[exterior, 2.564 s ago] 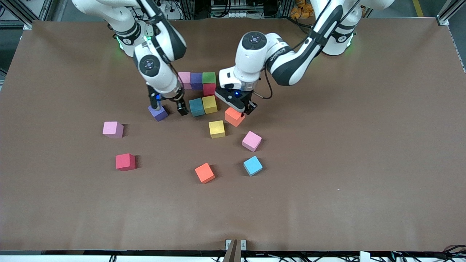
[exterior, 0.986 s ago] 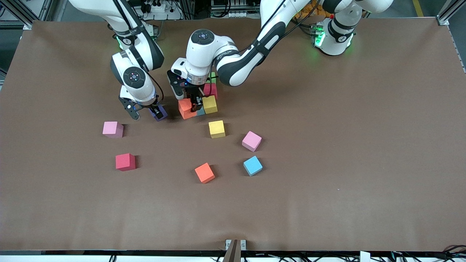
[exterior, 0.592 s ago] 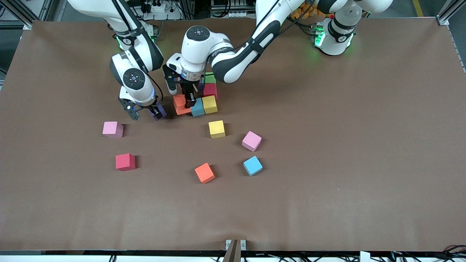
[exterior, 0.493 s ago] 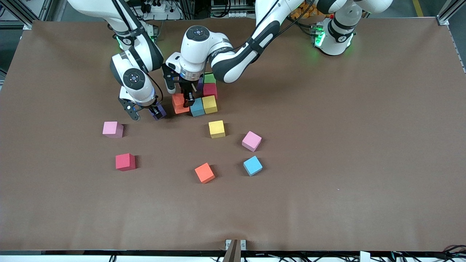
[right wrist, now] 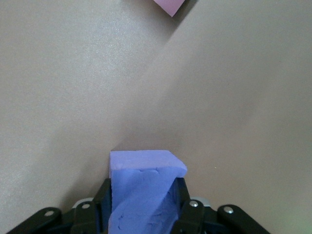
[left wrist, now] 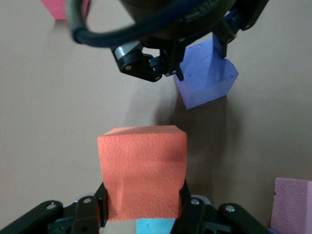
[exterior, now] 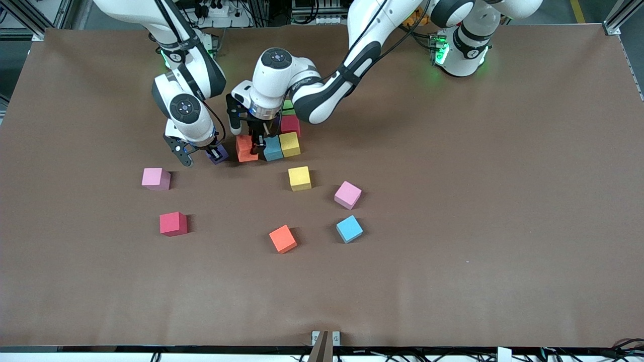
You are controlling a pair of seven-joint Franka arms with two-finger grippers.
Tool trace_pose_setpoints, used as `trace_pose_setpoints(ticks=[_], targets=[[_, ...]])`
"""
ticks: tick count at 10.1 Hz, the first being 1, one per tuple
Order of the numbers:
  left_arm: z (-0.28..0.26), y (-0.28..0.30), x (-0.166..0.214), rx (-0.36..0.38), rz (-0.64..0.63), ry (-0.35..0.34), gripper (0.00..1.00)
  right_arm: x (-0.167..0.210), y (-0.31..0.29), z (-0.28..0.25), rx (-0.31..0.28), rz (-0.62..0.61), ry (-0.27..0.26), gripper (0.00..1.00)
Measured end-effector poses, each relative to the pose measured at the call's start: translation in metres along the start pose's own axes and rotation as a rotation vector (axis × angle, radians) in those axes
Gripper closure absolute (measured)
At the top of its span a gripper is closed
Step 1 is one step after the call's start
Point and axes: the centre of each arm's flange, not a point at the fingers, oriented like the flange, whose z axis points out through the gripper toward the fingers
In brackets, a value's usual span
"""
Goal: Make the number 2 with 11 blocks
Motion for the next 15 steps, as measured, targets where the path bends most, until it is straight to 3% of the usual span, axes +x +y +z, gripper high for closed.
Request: trace_pose_setpoints(ticks=[2, 15], targets=[[0.005, 0.003, 0.004, -0.008, -0.012, 0.012, 0.46, 0.001, -0.001, -0.005, 0.010, 0.000, 0.003, 0.66], [0.041, 0.017, -0.012, -0.003, 0.010, -0.035, 0.46, 0.003, 0.004, -0.008, 0.025, -0.114, 0.006, 0.78]])
